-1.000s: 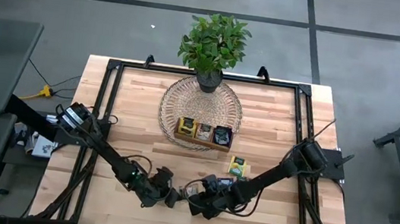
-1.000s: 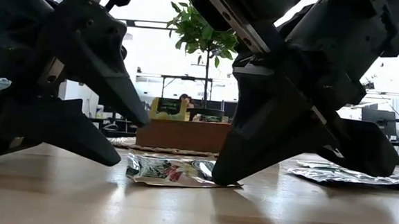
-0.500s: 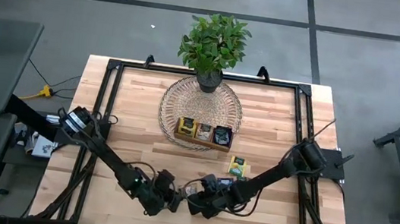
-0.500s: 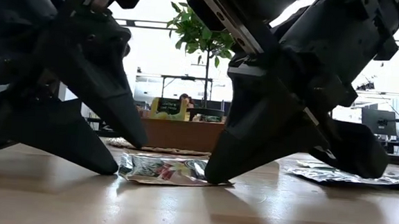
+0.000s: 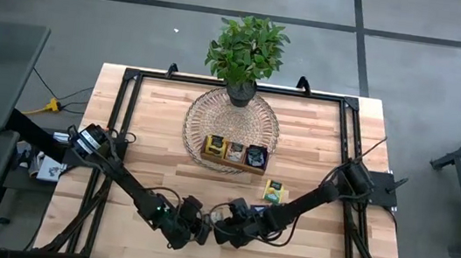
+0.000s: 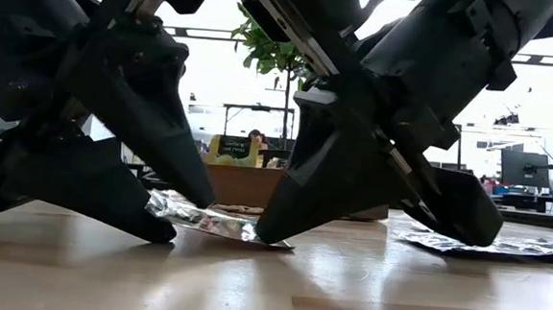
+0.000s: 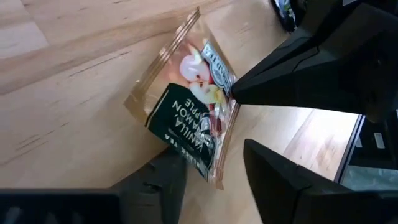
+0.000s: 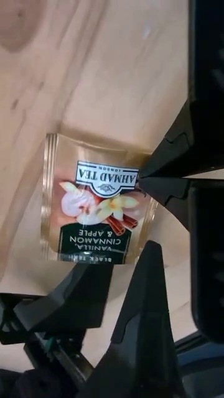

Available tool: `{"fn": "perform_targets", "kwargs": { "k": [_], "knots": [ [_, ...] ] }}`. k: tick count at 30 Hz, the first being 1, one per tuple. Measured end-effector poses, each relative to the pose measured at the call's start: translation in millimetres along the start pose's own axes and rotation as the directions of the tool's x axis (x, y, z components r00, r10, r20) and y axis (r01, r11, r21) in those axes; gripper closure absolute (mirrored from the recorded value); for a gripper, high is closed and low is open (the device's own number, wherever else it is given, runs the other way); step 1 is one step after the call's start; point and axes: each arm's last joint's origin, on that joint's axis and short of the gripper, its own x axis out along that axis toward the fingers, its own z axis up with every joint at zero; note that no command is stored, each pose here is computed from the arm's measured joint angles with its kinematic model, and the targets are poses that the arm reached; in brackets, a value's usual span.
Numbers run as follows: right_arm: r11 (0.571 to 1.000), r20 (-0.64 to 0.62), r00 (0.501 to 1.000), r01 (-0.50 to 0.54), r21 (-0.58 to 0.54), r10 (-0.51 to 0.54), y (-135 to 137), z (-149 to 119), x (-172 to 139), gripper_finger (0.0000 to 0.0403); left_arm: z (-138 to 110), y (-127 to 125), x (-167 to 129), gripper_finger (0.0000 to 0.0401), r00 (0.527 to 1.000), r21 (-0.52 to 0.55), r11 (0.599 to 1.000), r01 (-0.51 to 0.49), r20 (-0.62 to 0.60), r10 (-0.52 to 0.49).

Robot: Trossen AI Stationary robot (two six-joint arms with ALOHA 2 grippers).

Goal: Pick & Place Tea
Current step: Put the brown tea bag into the middle section of the wooden organizer

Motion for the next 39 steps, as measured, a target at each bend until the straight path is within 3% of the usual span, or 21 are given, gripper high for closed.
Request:
{"fn": "perform_targets", "kwargs": {
  "k": [8, 16, 24, 29, 33, 39],
  "knots": [
    [1.0, 0.002, 1.0, -0.005, -0.003, 0.005, 0.6, -0.1, -0.1, 0.0403, -0.9, 0.8, 0.5, 0.0388, 0.998, 0.098, 0.995, -0.009, -0.064, 0.015],
    [0.997, -0.041, 0.998, -0.047, -0.068, 0.044, 4.6, -1.2, -0.4, 0.0403, -1.7, 0.3, 0.5, 0.0398, 0.997, 0.187, 0.982, 0.008, -0.074, 0.006],
    [0.957, -0.14, 0.977, -0.191, -0.217, 0.163, 21.3, 0.3, -12.8, 0.0403, 0.8, -5.3, -6.1, 0.04, 0.995, 0.375, 0.925, 0.052, -0.103, -0.014],
    [0.904, -0.124, 0.973, -0.229, -0.361, 0.197, 34.1, 9.5, -36.7, 0.0403, 3.7, -8.9, -14.6, 0.0401, 0.991, 0.502, 0.862, 0.078, -0.13, -0.014],
    [0.831, -0.092, 0.969, -0.246, -0.499, 0.231, 42.0, 16.3, -49.3, 0.0402, 4.9, -11.0, -17.9, 0.0401, 0.989, 0.594, 0.797, 0.104, -0.144, -0.022],
    [0.761, -0.1, 0.972, -0.228, -0.607, 0.211, 40.0, 21.4, -47.5, 0.0396, 4.1, -12.1, -18.7, 0.0401, 0.984, 0.629, 0.766, 0.134, -0.175, -0.028]
  ]
}}
